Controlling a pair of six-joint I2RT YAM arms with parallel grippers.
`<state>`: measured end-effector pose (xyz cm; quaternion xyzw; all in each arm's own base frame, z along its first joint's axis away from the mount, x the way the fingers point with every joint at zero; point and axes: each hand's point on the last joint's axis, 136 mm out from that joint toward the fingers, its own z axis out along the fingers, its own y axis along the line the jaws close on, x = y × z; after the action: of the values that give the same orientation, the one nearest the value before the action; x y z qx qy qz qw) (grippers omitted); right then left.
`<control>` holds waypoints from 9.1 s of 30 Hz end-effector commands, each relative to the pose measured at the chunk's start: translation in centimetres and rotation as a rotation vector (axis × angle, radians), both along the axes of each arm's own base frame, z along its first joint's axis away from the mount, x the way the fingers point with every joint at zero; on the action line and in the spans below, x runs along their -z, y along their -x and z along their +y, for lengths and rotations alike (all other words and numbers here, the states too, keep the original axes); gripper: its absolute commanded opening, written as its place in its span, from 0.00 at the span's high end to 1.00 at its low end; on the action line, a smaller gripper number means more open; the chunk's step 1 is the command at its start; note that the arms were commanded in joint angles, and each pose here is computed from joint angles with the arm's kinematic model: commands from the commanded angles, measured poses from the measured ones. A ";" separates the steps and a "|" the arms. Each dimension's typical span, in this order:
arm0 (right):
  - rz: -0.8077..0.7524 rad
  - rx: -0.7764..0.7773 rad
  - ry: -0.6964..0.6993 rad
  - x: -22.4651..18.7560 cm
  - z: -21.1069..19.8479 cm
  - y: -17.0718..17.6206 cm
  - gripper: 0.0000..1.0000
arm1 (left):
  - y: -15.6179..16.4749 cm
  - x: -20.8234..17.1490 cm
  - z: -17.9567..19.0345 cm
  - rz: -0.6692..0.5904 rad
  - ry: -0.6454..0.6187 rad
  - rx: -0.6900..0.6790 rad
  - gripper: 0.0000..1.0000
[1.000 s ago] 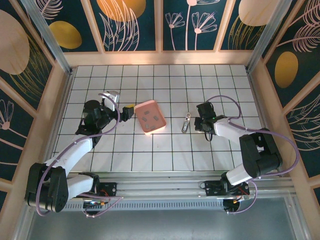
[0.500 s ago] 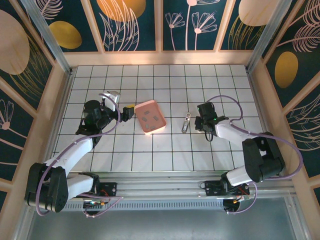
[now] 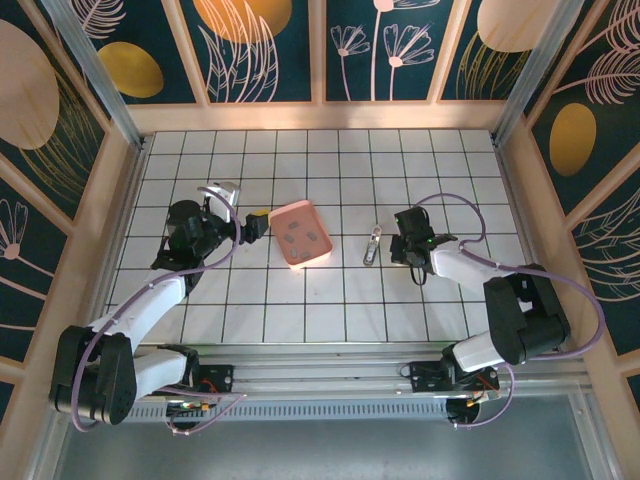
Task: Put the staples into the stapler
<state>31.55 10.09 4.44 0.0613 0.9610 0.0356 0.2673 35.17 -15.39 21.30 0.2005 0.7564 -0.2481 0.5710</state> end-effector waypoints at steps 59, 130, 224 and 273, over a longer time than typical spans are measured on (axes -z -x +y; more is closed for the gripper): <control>0.475 0.048 -0.143 2.1 2.8 10.9 0.66 | 0.2 -1.5 -0.8 -0.049 0.008 0.036 0.10; 0.130 0.093 -0.086 -2.2 -0.7 3.9 0.82 | 0.1 -1.2 -0.9 -0.041 -0.003 0.037 0.10; 0.013 0.022 -0.053 0.2 -0.3 0.2 0.83 | 0.0 -0.7 -1.0 -0.031 -0.017 0.040 0.10; 0.012 -0.014 0.028 -1.3 0.2 -0.3 0.83 | 0.0 -0.7 -1.2 -0.031 -0.019 0.046 0.10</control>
<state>31.71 10.96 5.80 0.0468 0.9629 0.0429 0.2624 34.86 -16.18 21.01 0.2159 0.7549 -0.2514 0.5659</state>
